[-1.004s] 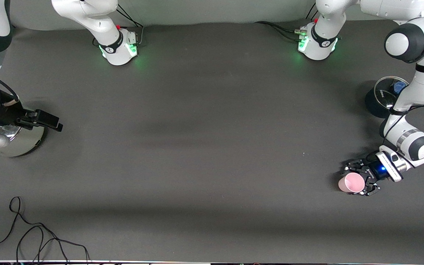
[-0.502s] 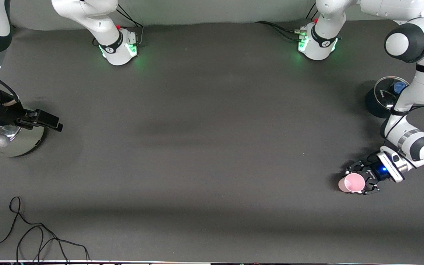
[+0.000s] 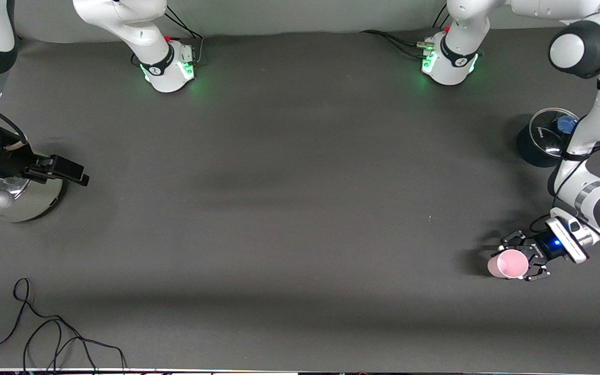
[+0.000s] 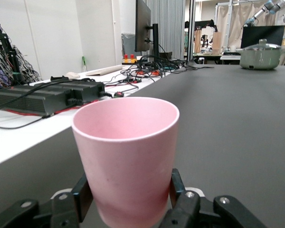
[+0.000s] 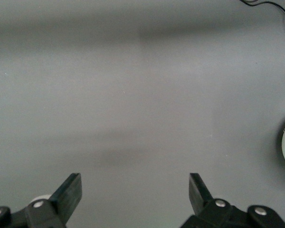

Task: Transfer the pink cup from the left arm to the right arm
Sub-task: 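Lift the cup with the left gripper while the right gripper reaches over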

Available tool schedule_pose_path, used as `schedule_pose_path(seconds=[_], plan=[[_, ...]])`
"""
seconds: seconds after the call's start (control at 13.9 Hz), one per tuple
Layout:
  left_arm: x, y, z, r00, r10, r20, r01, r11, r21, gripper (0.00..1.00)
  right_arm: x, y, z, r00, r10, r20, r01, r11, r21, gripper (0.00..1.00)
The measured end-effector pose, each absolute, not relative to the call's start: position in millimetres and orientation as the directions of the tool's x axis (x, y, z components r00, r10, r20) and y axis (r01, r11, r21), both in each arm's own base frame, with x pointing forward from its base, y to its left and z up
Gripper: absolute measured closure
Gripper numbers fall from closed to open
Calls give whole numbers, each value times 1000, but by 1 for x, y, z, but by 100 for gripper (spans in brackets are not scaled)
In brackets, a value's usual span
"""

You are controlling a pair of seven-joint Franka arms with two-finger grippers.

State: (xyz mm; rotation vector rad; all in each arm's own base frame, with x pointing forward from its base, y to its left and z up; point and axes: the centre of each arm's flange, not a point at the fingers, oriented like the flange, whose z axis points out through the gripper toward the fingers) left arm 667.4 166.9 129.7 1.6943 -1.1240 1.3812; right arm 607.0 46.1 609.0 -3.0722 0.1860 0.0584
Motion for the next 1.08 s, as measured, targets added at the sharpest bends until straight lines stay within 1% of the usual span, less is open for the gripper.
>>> schedule_pose_path(seconds=[0.22,0.43,0.57,0.86,0.93,1.08], plan=[[672,128,187,132,-191,973,-897,-442,35,32,608,46,601,991,-120,-56,-123,-991,-58,0],[665,79,247,198,-173,965,-869,-487,91,32,609,46,600,991,-120,-59,-124,-991,-57,0],[651,39,277,218,-147,965,-848,-517,113,32,609,46,599,991,-120,-60,-123,-991,-57,0],[610,-39,324,283,-139,949,-840,-514,175,32,608,49,601,990,-128,-60,-132,-990,-59,0],[602,-57,336,304,-144,942,-838,-511,192,32,607,56,603,987,-149,-60,-153,-986,-63,0],[586,-92,360,329,-144,933,-832,-511,214,32,603,81,611,966,-249,-70,-256,-962,-99,0]])
